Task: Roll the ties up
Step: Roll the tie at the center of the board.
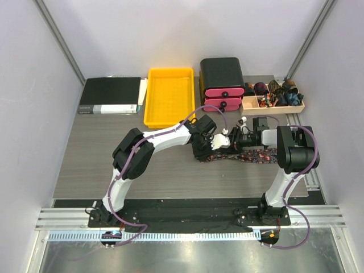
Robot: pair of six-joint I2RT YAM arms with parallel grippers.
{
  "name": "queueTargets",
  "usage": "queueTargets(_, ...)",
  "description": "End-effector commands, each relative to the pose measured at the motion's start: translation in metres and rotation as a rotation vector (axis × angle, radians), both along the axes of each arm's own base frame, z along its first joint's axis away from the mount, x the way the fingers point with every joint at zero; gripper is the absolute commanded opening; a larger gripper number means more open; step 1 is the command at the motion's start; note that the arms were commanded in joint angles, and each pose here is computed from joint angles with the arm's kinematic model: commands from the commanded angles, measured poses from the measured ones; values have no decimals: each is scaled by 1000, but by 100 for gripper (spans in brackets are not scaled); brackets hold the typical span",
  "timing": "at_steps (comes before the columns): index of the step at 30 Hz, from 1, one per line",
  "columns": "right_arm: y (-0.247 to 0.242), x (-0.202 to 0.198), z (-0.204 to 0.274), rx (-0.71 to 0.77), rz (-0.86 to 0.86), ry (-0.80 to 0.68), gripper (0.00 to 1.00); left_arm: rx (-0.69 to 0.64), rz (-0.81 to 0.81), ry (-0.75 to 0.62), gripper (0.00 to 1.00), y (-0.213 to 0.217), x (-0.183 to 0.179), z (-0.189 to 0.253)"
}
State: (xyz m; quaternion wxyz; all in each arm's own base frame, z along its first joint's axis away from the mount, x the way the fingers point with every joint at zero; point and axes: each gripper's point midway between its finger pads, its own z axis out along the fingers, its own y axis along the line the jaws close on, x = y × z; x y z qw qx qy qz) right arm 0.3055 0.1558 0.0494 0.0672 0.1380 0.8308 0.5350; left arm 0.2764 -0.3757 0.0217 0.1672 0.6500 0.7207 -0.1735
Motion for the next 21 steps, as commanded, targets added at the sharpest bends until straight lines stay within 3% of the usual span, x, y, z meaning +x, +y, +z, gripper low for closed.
queueTargets(1, -19, -8, -8, -83, 61, -25, 37, 320, 62, 141, 29, 81, -29, -41)
queueTargets(6, -13, -5, -3, -26, 43, -44, 36, 305, 61, 144, 29, 78, -30, -40)
queueTargets(7, -10, -2, 2, 13, -7, 12, 36, 301, 62, 147, 29, 77, -31, -40)
queueTargets(9, -7, 9, 8, 30, -44, -83, 36, 300, 69, 150, 29, 77, -31, -41)
queueTargets(21, 38, 34, 31, 153, -93, -99, 38, 297, 67, 162, 29, 78, -35, -46)
